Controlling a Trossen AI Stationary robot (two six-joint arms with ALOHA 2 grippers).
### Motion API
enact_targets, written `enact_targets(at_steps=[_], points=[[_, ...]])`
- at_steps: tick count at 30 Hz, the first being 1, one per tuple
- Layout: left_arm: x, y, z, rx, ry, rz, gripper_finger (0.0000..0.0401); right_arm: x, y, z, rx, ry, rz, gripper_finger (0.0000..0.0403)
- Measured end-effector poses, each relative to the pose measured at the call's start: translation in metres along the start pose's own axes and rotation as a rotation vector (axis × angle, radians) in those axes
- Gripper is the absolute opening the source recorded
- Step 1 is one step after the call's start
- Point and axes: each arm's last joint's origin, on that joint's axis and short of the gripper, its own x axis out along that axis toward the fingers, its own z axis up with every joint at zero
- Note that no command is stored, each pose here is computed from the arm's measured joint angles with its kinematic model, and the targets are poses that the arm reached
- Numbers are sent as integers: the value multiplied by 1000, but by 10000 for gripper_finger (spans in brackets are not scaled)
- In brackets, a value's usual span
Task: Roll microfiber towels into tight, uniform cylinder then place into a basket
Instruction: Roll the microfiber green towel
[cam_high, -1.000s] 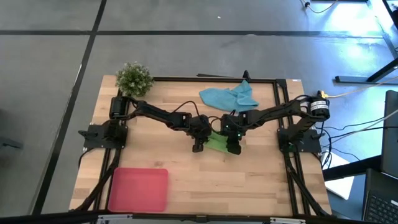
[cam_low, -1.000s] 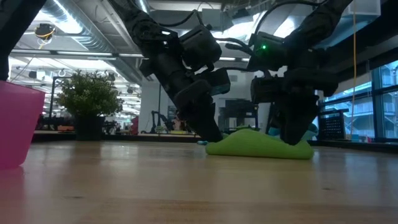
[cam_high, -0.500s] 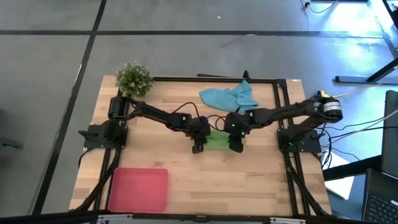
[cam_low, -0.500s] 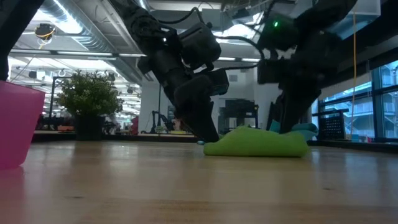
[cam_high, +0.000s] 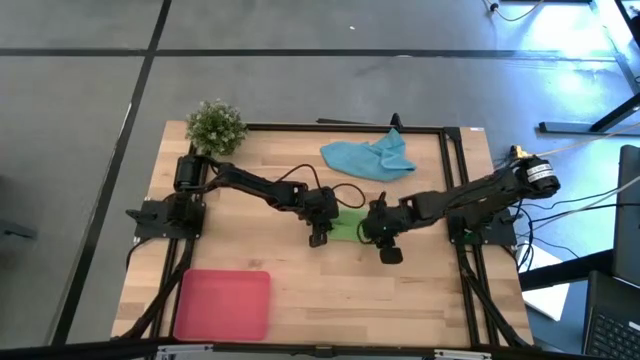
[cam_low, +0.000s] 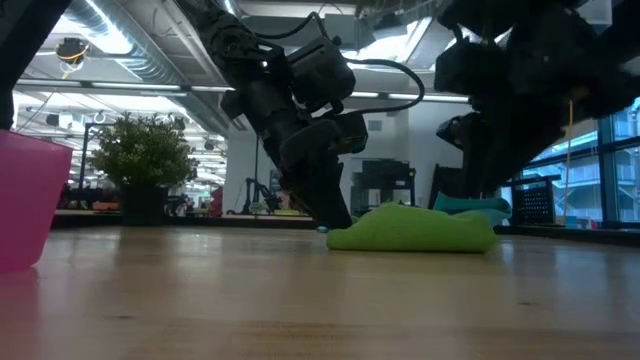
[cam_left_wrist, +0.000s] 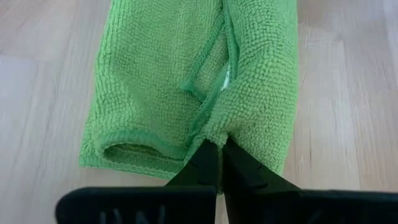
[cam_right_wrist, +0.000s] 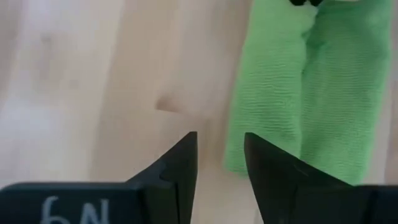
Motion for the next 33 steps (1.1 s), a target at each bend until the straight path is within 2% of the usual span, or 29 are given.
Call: enact_targets(at_steps=[5,15,22,26,29,33], points=[[0,0,0,1,0,1,0,20,3,-1,-27,34,-71,133],[0,0,0,1,0,-1,0,53,1,-6,-35,118,-84,133],[0,0,0,1,0,-1,0,58,1,-8,25,134,-99,133],[0,0,0,1,-1,-1,0,59,0,-9,46,131,-161,130],[0,0,0,1,-1,-2,0,59,-3,-9,50,126,-219,102],[0,0,0,1,-1,-1,0,59,-3,-9,54,119,-229,24]])
